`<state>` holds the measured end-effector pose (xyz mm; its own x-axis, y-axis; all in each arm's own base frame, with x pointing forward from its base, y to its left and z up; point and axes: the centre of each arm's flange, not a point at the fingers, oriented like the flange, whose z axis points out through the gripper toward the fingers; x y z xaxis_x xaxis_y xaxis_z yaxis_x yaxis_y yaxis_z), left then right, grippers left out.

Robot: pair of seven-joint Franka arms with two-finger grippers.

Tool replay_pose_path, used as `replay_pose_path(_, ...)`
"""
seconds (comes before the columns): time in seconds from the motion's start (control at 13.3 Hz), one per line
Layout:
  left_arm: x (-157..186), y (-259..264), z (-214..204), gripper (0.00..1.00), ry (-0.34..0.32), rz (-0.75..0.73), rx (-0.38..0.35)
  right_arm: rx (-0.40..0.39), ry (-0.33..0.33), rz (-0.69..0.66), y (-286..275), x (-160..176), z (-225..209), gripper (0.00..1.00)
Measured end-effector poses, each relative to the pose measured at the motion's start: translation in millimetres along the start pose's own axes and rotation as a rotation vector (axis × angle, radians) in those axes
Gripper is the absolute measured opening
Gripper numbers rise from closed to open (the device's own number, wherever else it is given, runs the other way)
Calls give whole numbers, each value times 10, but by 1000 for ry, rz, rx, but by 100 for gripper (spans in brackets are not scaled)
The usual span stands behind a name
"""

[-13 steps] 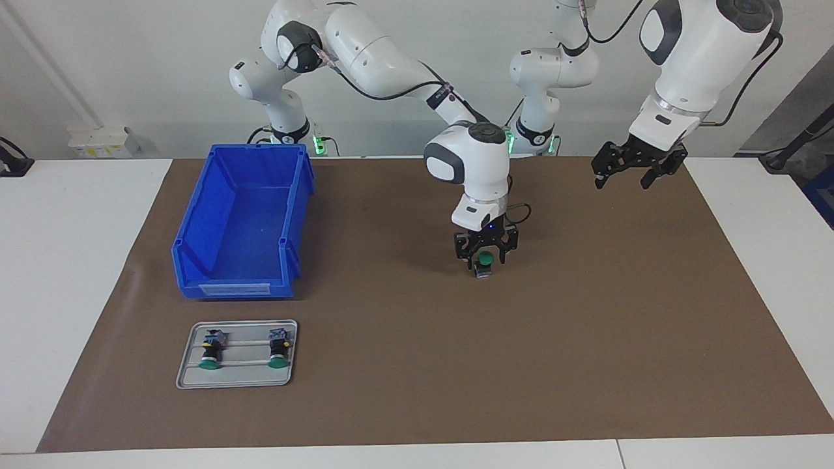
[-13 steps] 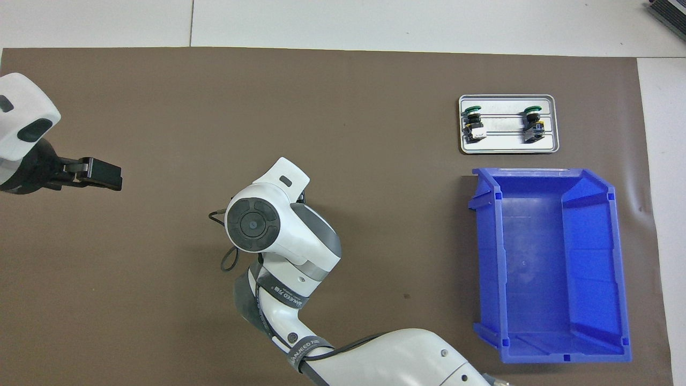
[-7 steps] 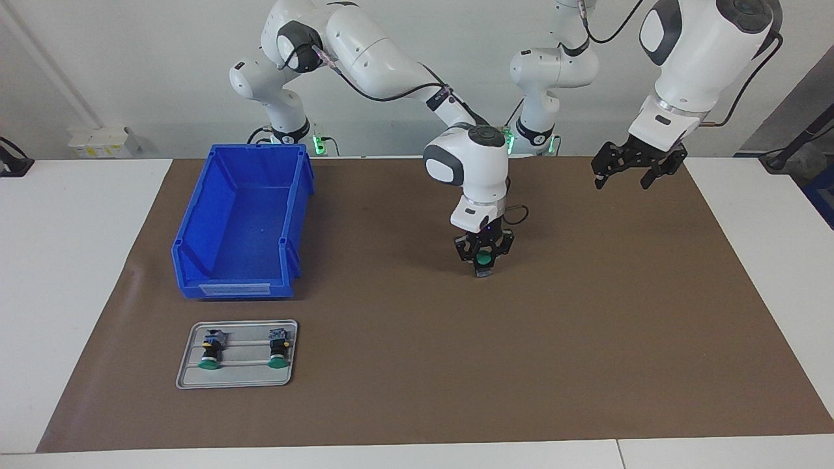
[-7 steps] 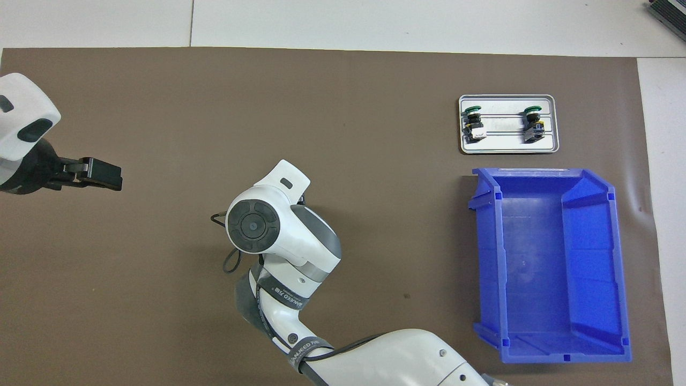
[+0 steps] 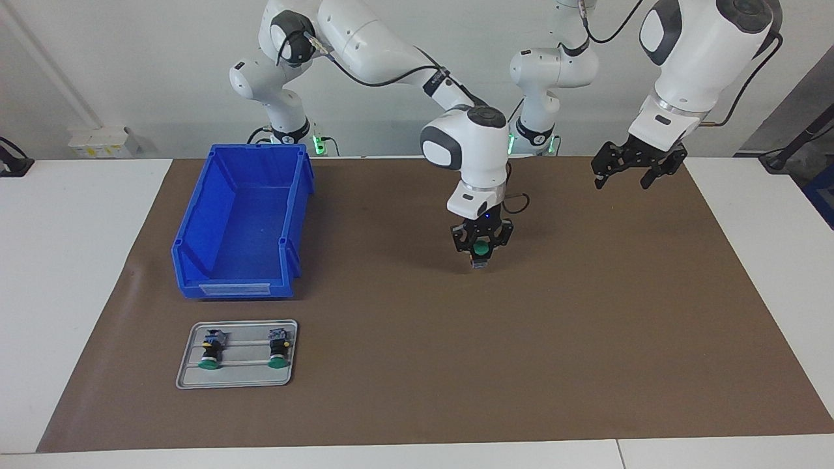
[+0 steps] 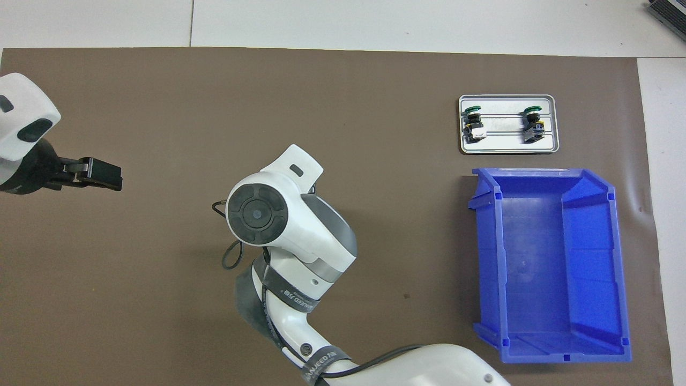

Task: Place and press button with both arms
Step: 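Carry the button into the blue bin and open the right gripper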

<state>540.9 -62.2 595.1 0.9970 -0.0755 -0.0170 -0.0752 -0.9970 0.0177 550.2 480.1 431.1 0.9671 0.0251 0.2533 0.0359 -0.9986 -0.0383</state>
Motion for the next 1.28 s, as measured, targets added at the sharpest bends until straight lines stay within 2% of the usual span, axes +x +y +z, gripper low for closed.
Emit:
replay_pose_path(0.15, 0, 0, 0, 100, 0, 0, 0, -20, -2, 16, 631, 331, -626, 35)
replay_pose_path(0.3, 0, 0, 0, 100, 0, 0, 0, -46, -14, 21, 1350, 578, -1026, 35)
replay_pose_path(0.6, 0, 0, 0, 100, 0, 0, 0, -93, -58, 16, 2816, 742, -1330, 35)
replay_pose_path(0.75, 0, 0, 0, 100, 0, 0, 0, -112, -111, 0, 3520, 583, -1255, 35)
replay_pose_path(0.9, 0, 0, 0, 100, 0, 0, 0, -115, -146, -5, 3961, 304, -1042, 35)
replay_pose_path(1.06, 0, 0, 0, 100, 0, 0, 0, -108, -149, -19, 4260, -23, -758, 35)
replay_pose_path(1.28, 0, 0, 0, 100, 0, 0, 0, -99, -114, -21, 4690, -488, -366, 35)
